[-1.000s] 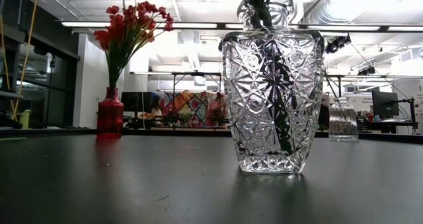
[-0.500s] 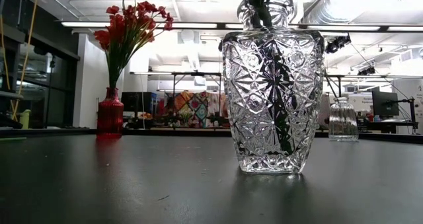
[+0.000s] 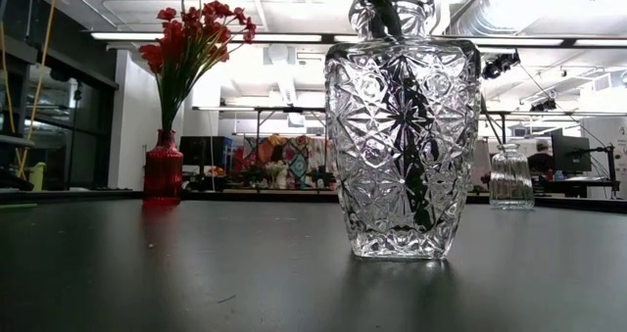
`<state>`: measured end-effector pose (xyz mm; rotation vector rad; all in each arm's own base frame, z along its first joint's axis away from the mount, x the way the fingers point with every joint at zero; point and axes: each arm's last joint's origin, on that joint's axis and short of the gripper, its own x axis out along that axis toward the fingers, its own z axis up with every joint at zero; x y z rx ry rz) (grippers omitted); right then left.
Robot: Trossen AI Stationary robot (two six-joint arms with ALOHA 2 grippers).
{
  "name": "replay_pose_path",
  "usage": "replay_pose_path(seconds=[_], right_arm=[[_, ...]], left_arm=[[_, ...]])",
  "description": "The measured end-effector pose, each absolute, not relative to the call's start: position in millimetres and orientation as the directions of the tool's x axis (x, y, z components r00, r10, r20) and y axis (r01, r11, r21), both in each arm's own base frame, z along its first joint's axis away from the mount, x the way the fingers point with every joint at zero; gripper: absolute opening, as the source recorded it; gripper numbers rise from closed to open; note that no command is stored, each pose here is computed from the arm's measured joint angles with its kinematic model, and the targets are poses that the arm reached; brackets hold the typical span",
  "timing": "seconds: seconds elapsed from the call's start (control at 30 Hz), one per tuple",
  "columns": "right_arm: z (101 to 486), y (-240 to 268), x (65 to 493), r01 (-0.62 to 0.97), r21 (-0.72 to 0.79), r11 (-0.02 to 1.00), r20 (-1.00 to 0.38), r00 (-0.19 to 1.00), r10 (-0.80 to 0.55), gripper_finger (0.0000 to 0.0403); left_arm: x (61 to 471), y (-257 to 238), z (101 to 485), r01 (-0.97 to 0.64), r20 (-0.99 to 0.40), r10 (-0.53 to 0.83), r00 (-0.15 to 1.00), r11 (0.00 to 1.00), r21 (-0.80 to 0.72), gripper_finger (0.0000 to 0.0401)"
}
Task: Sort flowers into vase by color
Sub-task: Put the right black tulip into the top transparent vase
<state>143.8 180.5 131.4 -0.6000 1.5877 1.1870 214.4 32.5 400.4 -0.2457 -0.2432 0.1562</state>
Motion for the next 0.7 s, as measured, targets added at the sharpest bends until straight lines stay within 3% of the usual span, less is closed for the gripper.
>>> replay_pose_path(seconds=[0.07, 0.2, 0.4, 0.7], right_arm=[[136, 177, 150, -0.837, 0.365, 0.407, -0.931, -0.316, 0.184, 0.0145], [150, 169, 169, -0.833, 0.209, 0.512, -0.972, -0.122, 0.199, 0.011], [166, 161, 190, -0.777, 0.062, 0.627, -0.971, 0.1, 0.219, 0.0092], [193, 145, 197, -0.68, 0.045, 0.732, -0.979, 0.115, 0.168, 0.0091]], left_arm=[[214, 32, 401, -0.122, 0.221, 0.182, 0.958, 0.958, -0.259, 0.0188], [214, 32, 401, -0.122, 0.223, 0.182, 0.958, 0.958, -0.258, 0.0188], [214, 32, 401, -0.121, 0.227, 0.181, 0.957, 0.959, -0.258, 0.0188], [214, 32, 401, -0.12, 0.227, 0.181, 0.957, 0.959, -0.258, 0.0188]])
